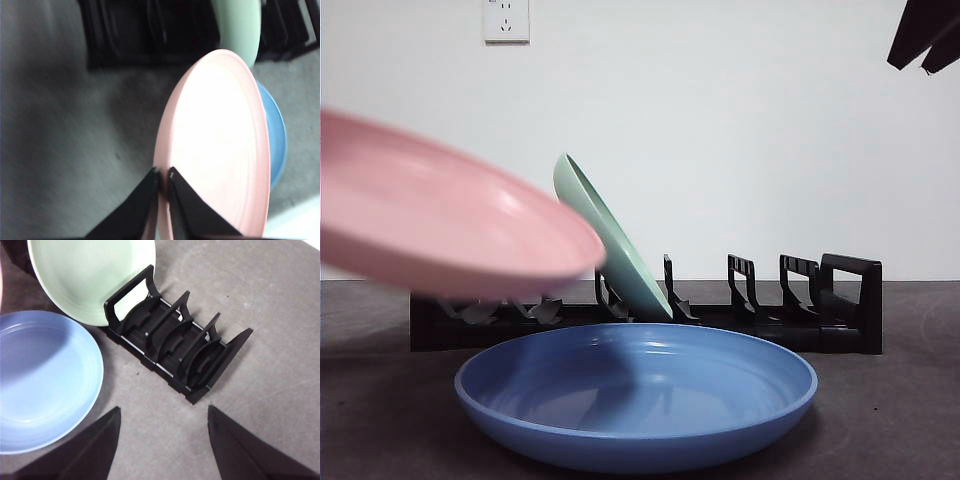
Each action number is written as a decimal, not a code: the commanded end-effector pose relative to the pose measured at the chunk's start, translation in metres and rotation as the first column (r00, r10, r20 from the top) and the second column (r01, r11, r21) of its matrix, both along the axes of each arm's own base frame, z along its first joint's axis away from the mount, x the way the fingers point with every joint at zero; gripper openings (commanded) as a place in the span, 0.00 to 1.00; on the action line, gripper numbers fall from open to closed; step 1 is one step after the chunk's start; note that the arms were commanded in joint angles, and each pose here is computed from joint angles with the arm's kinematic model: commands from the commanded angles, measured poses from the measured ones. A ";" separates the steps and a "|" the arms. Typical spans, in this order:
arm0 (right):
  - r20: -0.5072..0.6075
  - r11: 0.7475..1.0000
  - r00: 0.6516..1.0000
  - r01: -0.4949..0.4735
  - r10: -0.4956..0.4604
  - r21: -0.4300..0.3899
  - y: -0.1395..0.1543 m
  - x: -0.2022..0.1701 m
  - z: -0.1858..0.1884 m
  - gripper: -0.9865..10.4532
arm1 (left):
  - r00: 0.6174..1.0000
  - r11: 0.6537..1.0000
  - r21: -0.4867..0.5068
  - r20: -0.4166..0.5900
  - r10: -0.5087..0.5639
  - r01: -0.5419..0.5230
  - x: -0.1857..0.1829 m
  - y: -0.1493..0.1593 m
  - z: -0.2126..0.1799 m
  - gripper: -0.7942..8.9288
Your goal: Place the plate
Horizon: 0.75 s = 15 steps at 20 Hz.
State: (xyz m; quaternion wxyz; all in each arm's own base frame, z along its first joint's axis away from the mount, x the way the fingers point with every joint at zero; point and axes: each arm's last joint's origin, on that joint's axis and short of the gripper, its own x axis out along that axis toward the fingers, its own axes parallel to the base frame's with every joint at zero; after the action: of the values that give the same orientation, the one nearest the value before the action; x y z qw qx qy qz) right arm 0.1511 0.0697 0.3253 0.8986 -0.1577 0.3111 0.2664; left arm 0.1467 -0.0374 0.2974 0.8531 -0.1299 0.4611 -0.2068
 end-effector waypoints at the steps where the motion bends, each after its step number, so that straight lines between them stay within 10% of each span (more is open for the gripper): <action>1: 0.000 1.000 1.000 0.003 -0.003 0.008 0.001 0.000 0.003 0.33 | 0.997 0.991 -0.120 -0.049 0.060 -0.065 -0.006 -0.003 -0.015 0.10; 8: 0.000 1.000 1.000 0.005 -0.005 0.007 0.001 0.000 0.003 0.33 | 0.991 0.944 -0.312 -0.116 0.071 -0.104 -0.003 -0.035 -0.053 0.10; 15: 0.001 1.000 1.000 0.005 -0.005 0.007 0.001 0.000 0.003 0.33 | 0.987 0.954 -0.290 -0.155 0.029 -0.073 0.018 -0.080 -0.078 0.10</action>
State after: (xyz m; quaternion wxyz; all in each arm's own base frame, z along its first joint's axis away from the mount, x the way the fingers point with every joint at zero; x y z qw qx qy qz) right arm 0.1506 0.0694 0.3246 0.8972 -0.1586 0.3154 0.2656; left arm 0.1625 -0.1148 0.2197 0.7945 -0.2727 0.4850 -0.2434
